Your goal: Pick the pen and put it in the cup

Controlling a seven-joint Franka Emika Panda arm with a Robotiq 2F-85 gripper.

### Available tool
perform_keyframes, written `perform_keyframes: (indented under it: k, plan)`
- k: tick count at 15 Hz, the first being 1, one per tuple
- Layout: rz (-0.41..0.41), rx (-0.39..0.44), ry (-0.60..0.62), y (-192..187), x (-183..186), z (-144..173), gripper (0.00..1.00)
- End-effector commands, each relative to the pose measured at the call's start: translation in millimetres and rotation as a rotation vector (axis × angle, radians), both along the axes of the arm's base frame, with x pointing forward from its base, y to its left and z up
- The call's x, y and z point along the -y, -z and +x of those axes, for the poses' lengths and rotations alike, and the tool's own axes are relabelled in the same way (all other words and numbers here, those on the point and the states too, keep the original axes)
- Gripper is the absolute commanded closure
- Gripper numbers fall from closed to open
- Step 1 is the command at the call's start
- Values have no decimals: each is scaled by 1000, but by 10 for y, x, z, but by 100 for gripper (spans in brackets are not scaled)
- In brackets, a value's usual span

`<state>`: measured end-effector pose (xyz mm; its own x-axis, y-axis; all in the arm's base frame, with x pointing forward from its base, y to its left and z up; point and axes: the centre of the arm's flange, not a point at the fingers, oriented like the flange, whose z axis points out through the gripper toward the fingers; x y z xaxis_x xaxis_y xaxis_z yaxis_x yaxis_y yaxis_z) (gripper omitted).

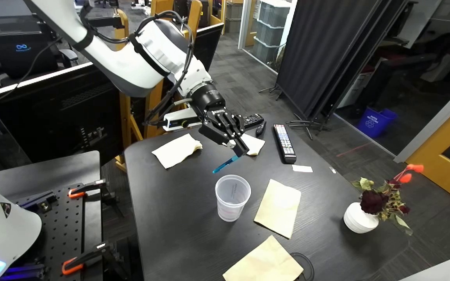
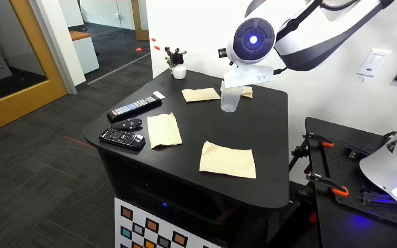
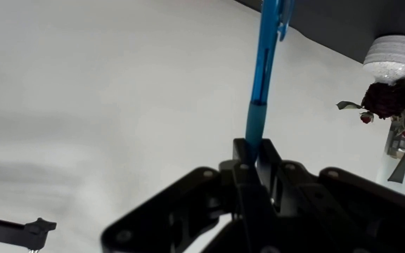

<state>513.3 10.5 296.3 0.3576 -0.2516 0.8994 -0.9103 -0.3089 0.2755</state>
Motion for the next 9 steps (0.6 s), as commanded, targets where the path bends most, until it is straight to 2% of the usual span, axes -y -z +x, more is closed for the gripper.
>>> perform_keyframes:
  k: [1,9]
  plan:
    - [-42,55,46,13,61,20,97]
    - [-45,90,98,48,263,153,97]
